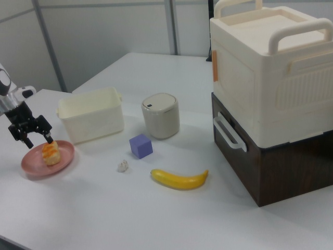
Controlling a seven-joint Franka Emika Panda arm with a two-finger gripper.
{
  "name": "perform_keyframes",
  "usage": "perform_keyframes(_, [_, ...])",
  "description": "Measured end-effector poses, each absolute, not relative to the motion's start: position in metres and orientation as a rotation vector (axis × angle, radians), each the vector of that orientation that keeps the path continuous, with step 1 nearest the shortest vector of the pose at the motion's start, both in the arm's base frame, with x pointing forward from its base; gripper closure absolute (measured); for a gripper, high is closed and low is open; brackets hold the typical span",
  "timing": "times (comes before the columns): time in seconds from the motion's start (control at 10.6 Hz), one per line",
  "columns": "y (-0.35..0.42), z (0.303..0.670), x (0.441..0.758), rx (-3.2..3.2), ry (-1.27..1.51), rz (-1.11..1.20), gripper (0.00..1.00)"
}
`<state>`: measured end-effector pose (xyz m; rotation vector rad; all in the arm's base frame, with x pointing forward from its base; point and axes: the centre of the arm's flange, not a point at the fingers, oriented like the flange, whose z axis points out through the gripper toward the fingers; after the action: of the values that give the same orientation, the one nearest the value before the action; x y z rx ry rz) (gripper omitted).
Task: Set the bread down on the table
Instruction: 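Lower the open gripper over the orange bread roll on the plate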
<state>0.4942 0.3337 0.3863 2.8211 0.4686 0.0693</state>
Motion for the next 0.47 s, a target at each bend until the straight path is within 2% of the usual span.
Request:
perform_keyframes(0.28, [0.355,0.343,0.497,2.779,0.501,0.073,0.0])
perform_keyframes(0.47, [0.361,0.333,0.506,2.781,0.495,0.072,0.0])
